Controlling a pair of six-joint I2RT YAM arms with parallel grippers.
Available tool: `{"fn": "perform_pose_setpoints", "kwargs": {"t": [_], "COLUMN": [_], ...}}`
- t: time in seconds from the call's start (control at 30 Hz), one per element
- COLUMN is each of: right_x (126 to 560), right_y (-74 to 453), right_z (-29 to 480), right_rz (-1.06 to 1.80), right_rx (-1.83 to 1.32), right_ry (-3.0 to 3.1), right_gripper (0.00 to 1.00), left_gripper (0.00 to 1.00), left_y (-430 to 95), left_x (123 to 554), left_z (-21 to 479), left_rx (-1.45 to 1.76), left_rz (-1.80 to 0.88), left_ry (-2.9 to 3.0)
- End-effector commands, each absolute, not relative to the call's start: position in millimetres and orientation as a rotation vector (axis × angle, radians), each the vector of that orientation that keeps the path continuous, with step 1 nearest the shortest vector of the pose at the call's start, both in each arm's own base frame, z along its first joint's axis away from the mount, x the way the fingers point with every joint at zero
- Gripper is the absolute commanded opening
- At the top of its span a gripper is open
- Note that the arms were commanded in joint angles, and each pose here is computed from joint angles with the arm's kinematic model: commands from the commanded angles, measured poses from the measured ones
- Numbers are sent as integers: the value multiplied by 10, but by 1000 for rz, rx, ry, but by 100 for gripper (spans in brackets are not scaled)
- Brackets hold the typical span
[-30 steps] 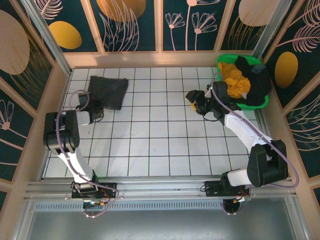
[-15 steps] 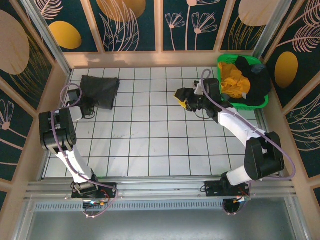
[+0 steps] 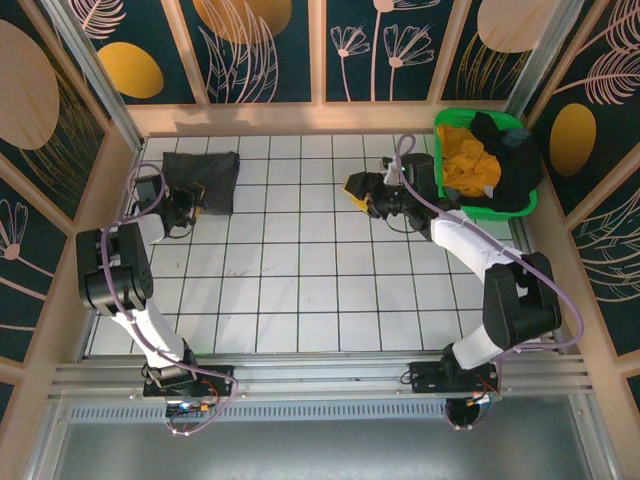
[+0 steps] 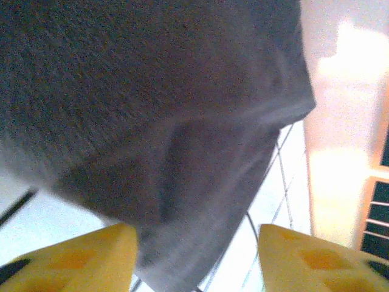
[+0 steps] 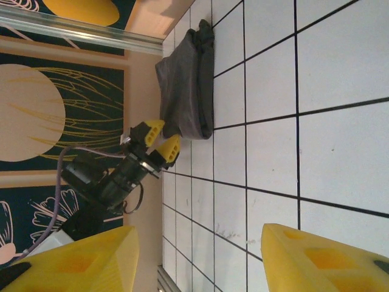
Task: Fold and stack the t-shirts
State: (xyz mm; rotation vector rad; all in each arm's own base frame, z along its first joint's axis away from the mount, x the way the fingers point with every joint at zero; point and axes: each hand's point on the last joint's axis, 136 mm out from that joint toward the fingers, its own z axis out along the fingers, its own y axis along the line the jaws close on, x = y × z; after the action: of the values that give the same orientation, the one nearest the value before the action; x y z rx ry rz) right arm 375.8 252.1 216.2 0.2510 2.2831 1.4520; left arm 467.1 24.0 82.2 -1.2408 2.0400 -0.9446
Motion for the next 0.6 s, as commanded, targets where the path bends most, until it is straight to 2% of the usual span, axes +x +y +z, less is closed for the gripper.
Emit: {"fn": "perform_pose_setpoints", "kwargs": {"t": [0.0,0.03,0.07,0.1,0.23,0.33,0.47,0.57], "right_x": [3857,3871,3879,3896,3998,4048,3958,3755], "right_y": [2580,2568,2554,2523,2274,1886,974,300], "right_z": [2461,2499,2547,2598,2608,2698,2943,2799], "right_rz": [1458,1446,1427,1405,1279,1103,597,201], "right_rx": [133,128,117,112,189,278,505,656], "right_ry": [2182,2169,2154,2133,2138,2088,1945,1870], "right_gripper": [59,61,77,98,99,99,99,99], "left_gripper": [85,98,99,99,99,99,99,99], "left_y": [232,251,284,320,392,419,778,1061], "left_x": [4554,4525,4492,4457,4288,4090,3683,3340], "left_z": [1055,1154,1219,1338,1850,2127,2331,2333], "left_rx": [-1202,-1190,-1189,-1174,-1112,-1090,-1169,-1258], "left_rz": [-904,-885,-850,-821,-709,-645,-365,-138], "left_ry": [2050,2042,2036,2013,1871,1767,1633,1515]}}
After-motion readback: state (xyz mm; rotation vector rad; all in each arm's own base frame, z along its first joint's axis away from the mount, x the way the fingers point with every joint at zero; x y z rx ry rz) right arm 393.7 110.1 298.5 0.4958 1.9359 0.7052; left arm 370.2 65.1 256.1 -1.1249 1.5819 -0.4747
